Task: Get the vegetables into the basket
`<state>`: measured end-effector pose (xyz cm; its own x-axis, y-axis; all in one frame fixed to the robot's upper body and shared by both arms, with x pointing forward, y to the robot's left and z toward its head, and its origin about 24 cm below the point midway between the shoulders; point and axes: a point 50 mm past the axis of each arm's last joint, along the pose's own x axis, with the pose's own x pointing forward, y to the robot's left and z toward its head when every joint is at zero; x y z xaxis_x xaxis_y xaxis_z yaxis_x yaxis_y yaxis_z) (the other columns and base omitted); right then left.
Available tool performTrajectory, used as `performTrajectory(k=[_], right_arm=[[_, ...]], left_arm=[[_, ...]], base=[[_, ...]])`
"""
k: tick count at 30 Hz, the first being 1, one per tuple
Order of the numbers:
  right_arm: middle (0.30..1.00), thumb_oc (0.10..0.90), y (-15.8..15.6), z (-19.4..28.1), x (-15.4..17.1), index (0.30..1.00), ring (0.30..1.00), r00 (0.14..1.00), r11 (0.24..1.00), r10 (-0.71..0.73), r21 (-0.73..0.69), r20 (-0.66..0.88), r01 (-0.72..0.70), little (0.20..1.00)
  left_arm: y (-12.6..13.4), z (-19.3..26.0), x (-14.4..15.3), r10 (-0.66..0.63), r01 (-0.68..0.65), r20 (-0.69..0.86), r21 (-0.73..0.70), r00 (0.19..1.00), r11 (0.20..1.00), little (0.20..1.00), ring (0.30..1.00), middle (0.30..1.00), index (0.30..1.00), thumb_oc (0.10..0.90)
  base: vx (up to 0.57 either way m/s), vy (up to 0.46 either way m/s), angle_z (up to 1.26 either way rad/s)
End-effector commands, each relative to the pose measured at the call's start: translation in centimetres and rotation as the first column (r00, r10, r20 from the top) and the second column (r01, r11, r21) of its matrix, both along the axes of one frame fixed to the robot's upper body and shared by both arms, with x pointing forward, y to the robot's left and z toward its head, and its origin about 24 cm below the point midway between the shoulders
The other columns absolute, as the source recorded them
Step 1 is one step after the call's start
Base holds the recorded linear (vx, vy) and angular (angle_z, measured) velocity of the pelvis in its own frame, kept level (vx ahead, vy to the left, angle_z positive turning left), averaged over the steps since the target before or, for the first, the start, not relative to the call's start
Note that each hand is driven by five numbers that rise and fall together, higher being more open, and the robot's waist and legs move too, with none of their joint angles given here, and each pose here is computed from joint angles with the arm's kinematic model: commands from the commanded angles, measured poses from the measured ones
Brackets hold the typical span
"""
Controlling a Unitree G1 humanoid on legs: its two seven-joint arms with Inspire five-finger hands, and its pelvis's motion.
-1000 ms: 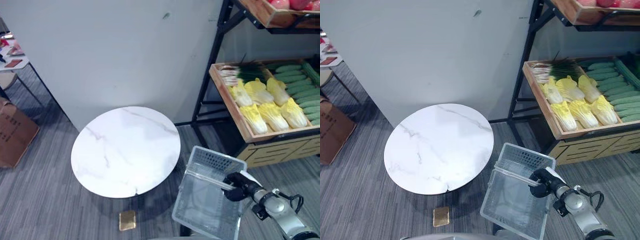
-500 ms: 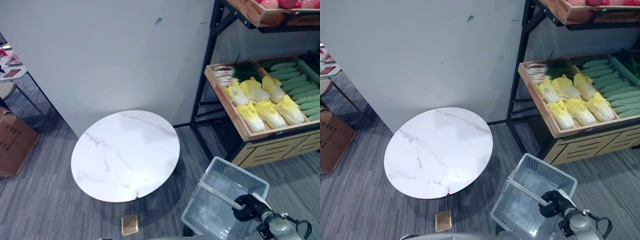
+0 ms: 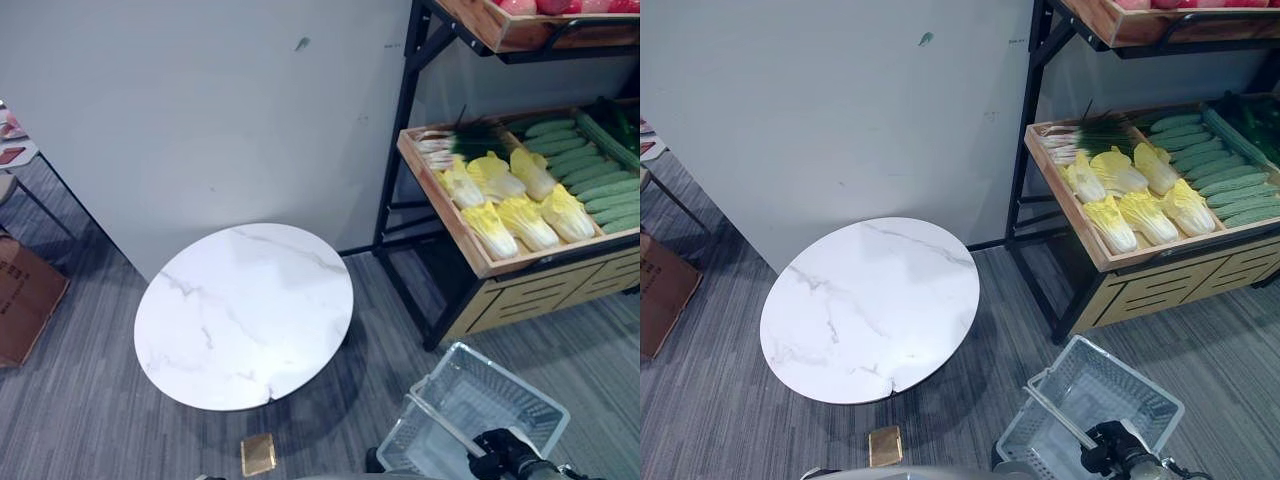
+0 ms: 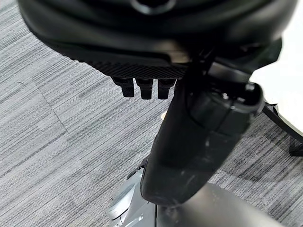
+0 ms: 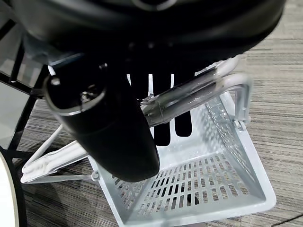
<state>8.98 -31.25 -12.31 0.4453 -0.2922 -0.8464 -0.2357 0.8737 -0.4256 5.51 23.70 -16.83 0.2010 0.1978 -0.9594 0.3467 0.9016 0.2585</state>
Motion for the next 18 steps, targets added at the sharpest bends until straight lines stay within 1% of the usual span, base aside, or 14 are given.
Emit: performTrajectory(k=[1, 9, 14, 18], right_arm=[[0.3, 0.4, 1.4, 1.0, 4.3, 0.3, 0.3, 0.985, 0.997, 0.044, 0.053, 0.165, -0.053, 0.3], [0.3, 0.4, 2.4, 0.9, 5.0, 0.3, 0.3, 0.983, 0.994, 0.07, 0.076, 0.168, -0.084, 0.3], [0.3, 0.4, 2.8, 0.8, 5.3, 0.3, 0.3, 0.983, 0.992, 0.069, 0.093, 0.171, -0.086, 0.3], [0.3, 0.4, 3.1, 0.9, 5.7, 0.3, 0.3, 0.98, 0.991, 0.075, 0.095, 0.182, -0.093, 0.3]], left_arm=[[0.6, 0.5, 2.3, 0.006, -0.007, 0.06, 0.024, 0.998, 1.0, 1.0, 1.0, 1.0, 1.0, 0.9], [0.9, 0.5, 2.2, 0.018, -0.02, 0.063, 0.033, 0.998, 0.999, 1.0, 1.0, 1.0, 1.0, 0.9], [1.1, 0.7, 2.8, 0.025, -0.029, 0.087, 0.039, 0.996, 0.999, 1.0, 1.0, 1.0, 1.0, 0.9], [1.2, 1.0, 3.9, 0.014, -0.019, 0.121, 0.042, 0.993, 0.999, 1.0, 1.0, 1.0, 1.0, 0.9]], base=[[0.0, 0.0, 0.0], [0.0, 0.05, -0.12], [-0.01, 0.069, -0.27], [-0.07, 0.074, -0.23]])
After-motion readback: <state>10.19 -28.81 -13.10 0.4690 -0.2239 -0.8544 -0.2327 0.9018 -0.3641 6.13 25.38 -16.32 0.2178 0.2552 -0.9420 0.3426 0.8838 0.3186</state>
